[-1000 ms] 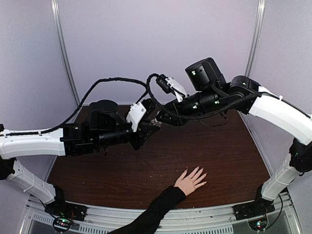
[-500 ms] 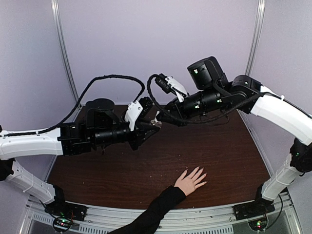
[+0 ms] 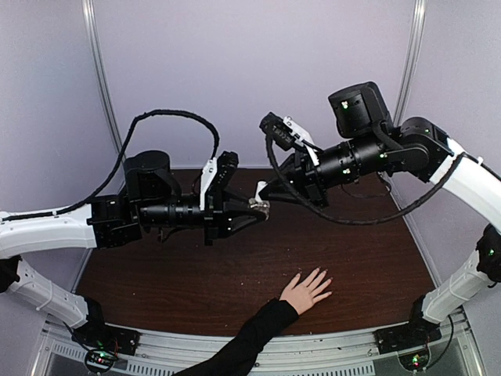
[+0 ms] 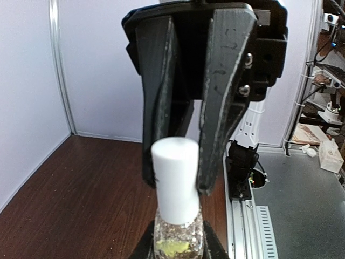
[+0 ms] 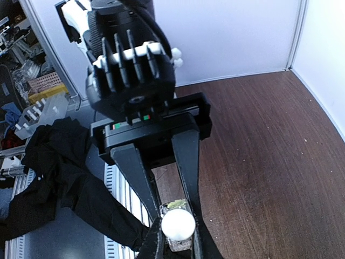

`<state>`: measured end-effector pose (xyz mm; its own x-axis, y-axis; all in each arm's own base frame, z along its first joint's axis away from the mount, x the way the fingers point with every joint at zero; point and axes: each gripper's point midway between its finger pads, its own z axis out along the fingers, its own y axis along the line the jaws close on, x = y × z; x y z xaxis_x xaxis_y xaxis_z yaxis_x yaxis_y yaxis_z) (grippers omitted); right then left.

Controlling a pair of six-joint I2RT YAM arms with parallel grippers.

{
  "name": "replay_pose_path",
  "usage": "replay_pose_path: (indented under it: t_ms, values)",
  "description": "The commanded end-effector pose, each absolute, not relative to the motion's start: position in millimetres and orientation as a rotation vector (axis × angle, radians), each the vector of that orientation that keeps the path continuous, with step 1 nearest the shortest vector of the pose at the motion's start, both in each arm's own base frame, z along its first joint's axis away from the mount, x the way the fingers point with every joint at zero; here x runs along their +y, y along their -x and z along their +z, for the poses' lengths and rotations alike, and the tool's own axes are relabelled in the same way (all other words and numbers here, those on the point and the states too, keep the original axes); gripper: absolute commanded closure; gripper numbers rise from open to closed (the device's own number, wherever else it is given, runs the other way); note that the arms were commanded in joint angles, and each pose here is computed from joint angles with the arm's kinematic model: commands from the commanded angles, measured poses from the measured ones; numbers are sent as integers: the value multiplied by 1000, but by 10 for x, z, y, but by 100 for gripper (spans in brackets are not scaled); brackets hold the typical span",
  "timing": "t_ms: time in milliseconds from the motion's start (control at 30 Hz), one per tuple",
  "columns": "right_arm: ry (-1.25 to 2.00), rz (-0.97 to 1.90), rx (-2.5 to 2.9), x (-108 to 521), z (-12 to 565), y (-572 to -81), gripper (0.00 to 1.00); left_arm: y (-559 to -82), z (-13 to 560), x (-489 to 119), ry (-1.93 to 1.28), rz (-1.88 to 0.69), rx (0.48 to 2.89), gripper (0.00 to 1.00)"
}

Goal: Paint the nails
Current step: Unscrew the nail polish bottle cap from the nail polish bottle.

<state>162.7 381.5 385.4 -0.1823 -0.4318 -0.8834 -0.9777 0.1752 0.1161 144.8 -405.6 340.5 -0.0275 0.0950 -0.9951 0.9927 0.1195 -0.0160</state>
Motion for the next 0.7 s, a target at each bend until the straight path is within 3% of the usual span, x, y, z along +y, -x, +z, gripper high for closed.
replay_pose_path:
  t_ms: [0,267,300,400,433,533,667]
  values:
    - [1385,985,1598,3839,4020,-1565,100,-1042,3665,-4085,-1289,-1266,1165,100]
    - [1412,1020,1561,3804,4051,-1468,97,-1036,3697,-4104,-1295,-1272,1161,100]
    - [1414,1021,1566,3806,4038,-1466,90,-1044,3702,-4105,-1293,-1268,1162,100]
    - [1407,1019,1589,3810,4015,-1483,55,-1079,3697,-4107,-1282,-1248,1173,100]
    - [1401,1018,1594,3803,4020,-1486,48,-1096,3690,-4104,-1276,-1238,1179,100]
    - [1377,1007,1603,3777,4042,-1505,40,-1135,3668,-4092,-1266,-1210,1191,100]
    - [1319,982,1642,3746,4073,-1575,36,-1216,3639,-4078,-1244,-1159,1219,100]
